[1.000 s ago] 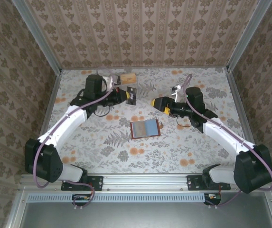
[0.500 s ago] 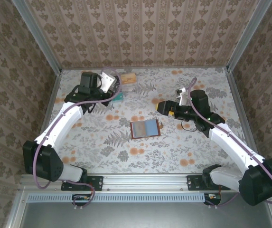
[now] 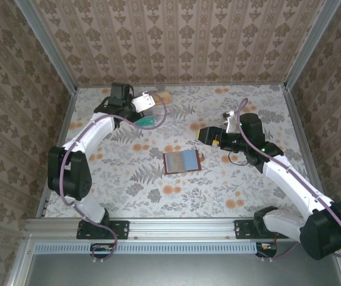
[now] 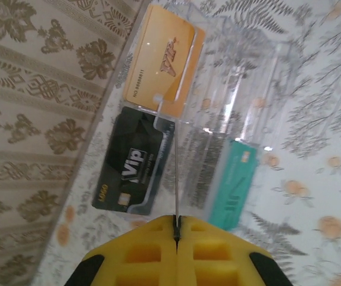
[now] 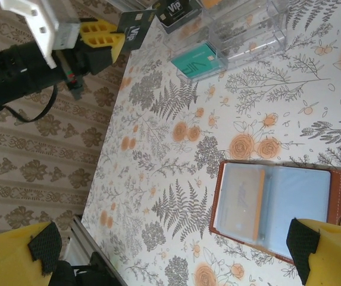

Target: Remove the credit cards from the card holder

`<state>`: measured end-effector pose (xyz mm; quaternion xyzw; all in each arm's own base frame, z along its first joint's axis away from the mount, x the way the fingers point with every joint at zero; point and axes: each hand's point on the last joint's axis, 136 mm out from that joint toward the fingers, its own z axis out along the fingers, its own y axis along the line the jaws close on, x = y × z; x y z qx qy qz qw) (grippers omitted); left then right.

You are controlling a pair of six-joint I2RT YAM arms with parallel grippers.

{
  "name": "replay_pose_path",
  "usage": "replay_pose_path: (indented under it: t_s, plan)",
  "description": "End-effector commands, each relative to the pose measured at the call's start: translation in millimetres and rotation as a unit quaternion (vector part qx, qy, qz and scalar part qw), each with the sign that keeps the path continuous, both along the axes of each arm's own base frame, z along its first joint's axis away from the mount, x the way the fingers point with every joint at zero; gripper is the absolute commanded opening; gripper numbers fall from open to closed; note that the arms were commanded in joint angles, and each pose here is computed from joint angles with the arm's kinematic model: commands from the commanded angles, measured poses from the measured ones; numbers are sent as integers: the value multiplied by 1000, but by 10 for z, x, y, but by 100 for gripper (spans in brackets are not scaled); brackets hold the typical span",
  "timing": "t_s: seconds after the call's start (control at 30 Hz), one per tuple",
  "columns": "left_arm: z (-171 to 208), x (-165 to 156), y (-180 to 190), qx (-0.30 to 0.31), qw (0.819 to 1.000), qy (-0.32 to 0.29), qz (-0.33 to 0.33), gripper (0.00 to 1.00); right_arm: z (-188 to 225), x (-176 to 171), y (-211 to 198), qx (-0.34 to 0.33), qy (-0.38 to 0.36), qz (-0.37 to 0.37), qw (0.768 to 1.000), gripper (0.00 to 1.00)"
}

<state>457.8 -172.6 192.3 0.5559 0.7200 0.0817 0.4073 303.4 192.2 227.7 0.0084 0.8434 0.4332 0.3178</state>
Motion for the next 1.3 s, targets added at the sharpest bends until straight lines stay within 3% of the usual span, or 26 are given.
replay_pose_path:
  t_s: [0.0,0.3,1.13,1.27]
  plan:
    - [152,347,98,54,996,-71,-28,0,77,37,-45,-6,-14,-10,1000,100]
    - [-82,668,124,75,993,-63,-63,0,0,92,-35,-12,-4,-12,1000,100]
    - [-541,756,75,86,993,-9,-80,0,-129,204,2,-18,13,-6,1000,100]
    - [-501,811,77,84,994,-17,-69,17,-130,208,2,-18,12,-7,1000,100]
